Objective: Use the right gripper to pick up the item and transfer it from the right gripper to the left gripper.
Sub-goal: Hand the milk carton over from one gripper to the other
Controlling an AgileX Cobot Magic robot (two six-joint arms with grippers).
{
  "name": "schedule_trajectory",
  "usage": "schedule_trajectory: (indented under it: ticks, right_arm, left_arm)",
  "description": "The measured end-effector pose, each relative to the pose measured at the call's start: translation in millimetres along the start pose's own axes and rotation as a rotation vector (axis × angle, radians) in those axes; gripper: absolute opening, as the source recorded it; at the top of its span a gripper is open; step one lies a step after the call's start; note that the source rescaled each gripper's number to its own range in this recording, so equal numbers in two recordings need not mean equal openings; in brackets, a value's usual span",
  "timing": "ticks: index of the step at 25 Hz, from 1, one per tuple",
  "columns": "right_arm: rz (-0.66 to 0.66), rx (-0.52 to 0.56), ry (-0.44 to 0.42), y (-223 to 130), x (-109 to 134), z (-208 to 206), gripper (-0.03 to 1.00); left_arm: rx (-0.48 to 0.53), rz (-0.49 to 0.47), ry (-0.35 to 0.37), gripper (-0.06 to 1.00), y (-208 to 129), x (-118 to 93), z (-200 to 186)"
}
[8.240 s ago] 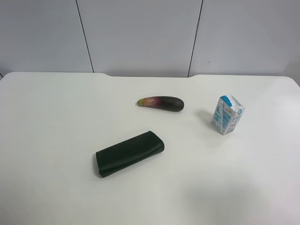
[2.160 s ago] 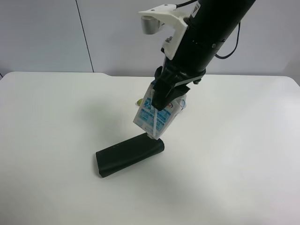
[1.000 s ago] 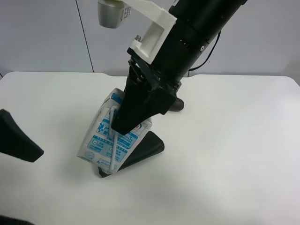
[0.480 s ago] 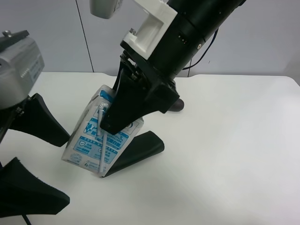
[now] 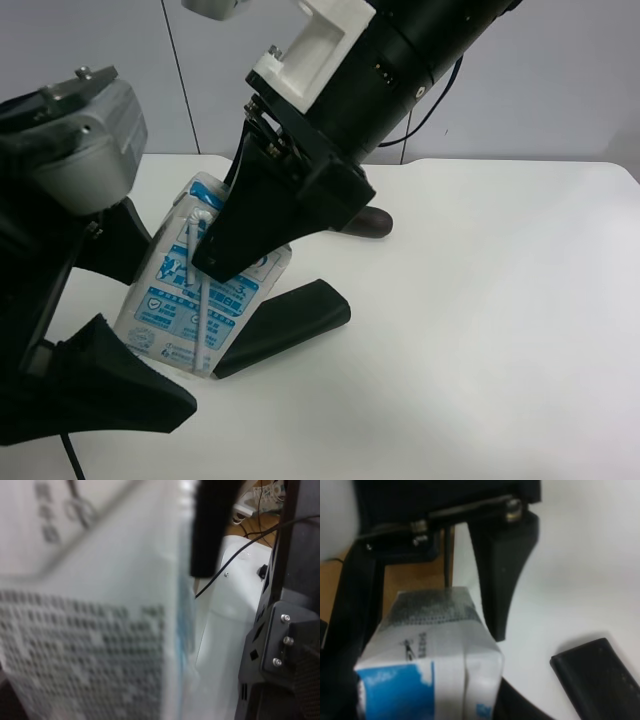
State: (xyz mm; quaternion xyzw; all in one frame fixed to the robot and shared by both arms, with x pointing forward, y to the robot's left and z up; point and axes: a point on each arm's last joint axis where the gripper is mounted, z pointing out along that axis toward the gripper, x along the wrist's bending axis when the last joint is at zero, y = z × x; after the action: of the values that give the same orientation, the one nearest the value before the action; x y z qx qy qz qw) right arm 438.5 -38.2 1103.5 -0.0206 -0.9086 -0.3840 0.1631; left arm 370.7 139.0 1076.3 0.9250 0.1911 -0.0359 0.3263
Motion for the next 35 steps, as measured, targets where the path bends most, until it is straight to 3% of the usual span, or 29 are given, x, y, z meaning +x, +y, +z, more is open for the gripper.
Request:
schedule_trajectory:
  ticks: [3,6,17,19,30,31,32,34,35]
  right_arm:
    - [-0.005,-0.005,0.003,0.4,0.2,0.0,0.00]
    - [-0.012,-0.005,0.003,0.5,0.3,0.0,0.00]
    - [-0.014,0.002,0.034,0.0,3.5,0.3,0.00]
    - [-0.022,0.003,0.036,0.1,4.7,-0.6,0.00]
    - [-0.028,0.002,0.034,0.5,6.2,-2.1,0.01]
    - [-0.026,0.002,0.034,0.5,6.2,-2.1,0.06]
    - [-0.015,-0.005,0.032,1.2,6.0,-2.1,0.20]
    - [0.011,-0.031,0.026,3.9,6.0,-2.8,0.62]
    - [0.019,-0.033,0.026,4.3,6.2,-3.1,0.76]
  left_arm:
    - [-0.026,-0.009,-0.010,0.99,8.6,1.2,-0.2]
    - [-0.044,-0.029,-0.031,0.88,14.9,2.0,1.5]
    - [-0.037,-0.041,-0.040,0.25,16.4,4.6,6.8]
    - [-0.037,-0.041,-0.038,0.05,16.4,4.9,7.0]
    - [-0.039,-0.035,-0.042,0.03,16.6,4.5,7.0]
    - [-0.039,-0.034,-0.042,0.03,16.6,4.5,7.0]
    - [-0.039,-0.032,-0.043,0.02,16.6,4.5,7.0]
    - [-0.031,-0.028,-0.048,0.01,15.9,3.9,7.0]
    - [-0.031,-0.026,-0.048,0.01,15.9,3.9,7.0]
